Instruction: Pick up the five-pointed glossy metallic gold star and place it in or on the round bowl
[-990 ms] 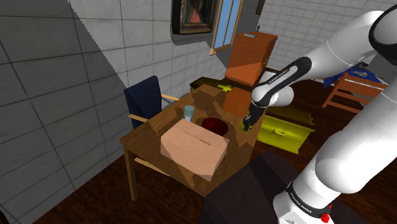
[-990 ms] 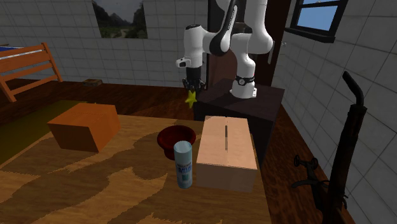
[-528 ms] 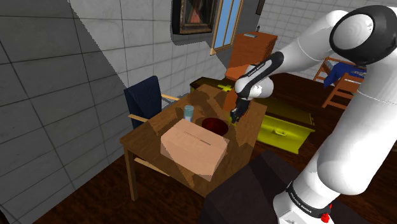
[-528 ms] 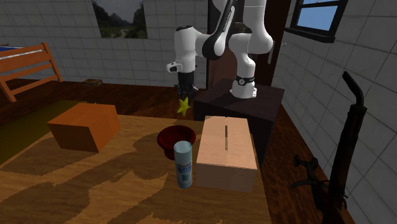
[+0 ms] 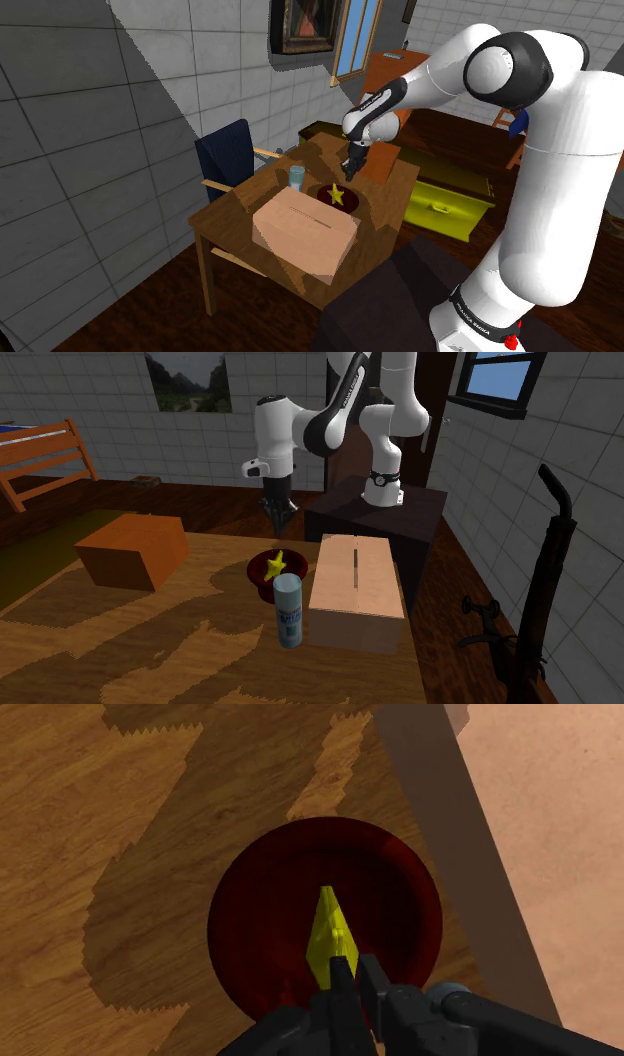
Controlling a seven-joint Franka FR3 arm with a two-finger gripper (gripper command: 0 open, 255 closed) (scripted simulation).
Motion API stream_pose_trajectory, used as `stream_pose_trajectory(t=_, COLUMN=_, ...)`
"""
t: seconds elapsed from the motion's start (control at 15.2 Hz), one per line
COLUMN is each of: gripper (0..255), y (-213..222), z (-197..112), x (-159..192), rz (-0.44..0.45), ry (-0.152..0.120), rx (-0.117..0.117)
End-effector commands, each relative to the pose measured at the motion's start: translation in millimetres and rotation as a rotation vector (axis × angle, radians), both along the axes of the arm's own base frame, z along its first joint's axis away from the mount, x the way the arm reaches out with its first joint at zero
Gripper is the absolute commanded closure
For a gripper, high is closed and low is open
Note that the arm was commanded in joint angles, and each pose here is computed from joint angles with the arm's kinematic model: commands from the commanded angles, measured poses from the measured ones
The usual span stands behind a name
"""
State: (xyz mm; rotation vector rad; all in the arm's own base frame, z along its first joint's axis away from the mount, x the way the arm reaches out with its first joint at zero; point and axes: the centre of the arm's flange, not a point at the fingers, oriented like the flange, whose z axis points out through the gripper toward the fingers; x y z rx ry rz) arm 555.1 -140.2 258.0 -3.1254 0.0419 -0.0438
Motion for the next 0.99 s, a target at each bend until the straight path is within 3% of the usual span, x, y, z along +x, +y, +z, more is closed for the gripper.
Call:
stream_pose_trajectory(t=0.0, gripper=255, y=0.5, z=-7.9, x=7.7, rz=0.000, ry=0.000, rx=0.001)
stream_pose_trajectory(t=0.13, gripper=255, y=0.6, z=-8.4, x=5.0, rz=0.000, ry=0.000, rx=0.000)
stream_pose_trajectory(t=0.2, gripper=0, y=0.6, z=-8.4, x=5.0, rz=0.000, ry=0.000, rx=0.000)
stream_pose_trajectory(t=0.53, gripper=0, y=-7.8, z=-75.3, x=25.6, rz=0.001, ry=0.134, rx=0.038)
stream_pose_trajectory(t=0.92, gripper=0, y=-6.5, z=-102.4, x=23.0, rz=0.001, ry=0.136, rx=0.038)
